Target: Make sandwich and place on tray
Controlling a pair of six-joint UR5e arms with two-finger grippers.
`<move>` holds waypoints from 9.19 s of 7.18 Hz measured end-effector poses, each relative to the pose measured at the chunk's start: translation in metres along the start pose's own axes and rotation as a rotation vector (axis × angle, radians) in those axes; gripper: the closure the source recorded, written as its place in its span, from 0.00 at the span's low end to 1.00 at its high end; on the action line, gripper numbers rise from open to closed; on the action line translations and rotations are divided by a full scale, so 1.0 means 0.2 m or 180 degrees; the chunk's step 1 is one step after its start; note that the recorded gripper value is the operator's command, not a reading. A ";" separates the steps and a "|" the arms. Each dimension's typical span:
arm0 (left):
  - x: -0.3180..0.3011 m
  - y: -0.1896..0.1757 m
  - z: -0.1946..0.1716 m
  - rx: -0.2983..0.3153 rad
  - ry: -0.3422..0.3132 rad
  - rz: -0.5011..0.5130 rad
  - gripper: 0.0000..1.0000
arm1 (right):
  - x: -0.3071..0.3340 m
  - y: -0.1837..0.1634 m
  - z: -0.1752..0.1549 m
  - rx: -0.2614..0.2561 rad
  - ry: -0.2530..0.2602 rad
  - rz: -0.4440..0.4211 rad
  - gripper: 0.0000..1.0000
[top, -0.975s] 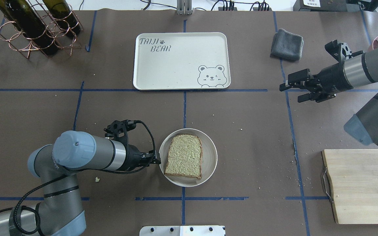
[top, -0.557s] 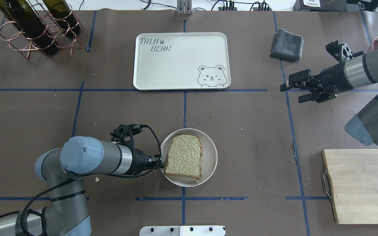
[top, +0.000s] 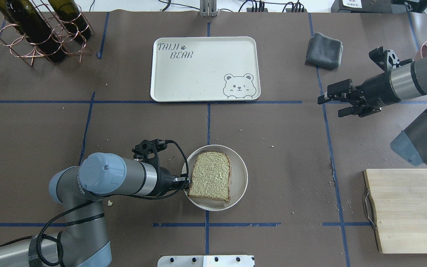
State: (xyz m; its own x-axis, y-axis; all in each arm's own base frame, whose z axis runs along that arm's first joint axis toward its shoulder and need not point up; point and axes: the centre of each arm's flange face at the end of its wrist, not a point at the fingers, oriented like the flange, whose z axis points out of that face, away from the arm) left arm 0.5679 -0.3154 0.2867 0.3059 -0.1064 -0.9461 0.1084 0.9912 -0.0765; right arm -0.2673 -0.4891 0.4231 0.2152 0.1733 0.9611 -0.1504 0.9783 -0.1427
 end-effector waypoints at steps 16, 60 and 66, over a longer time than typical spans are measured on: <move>0.38 -1.45 -0.05 0.1198 -0.0267 -0.2087 0.96 | 0.09 0.07 -0.06 -0.0003 0.0022 0.0025 0.00; -2.53 -1.08 -2.51 -0.0219 -0.1450 0.1104 0.00 | 1.25 -0.22 -1.34 -0.0625 0.1832 -0.1207 0.00; -2.52 -1.08 -2.51 -0.0198 -0.1449 0.1133 0.00 | 1.29 -0.20 -1.33 -0.0638 0.1829 -0.1175 0.00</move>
State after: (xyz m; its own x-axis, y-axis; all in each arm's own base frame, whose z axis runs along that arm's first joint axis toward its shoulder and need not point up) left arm -0.0853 -0.4365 0.6218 0.6907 0.2246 -0.6874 -0.1272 0.9734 0.1903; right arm 0.0518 -0.4541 0.6130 0.7010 -0.1948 0.6860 0.1990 0.9772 0.0741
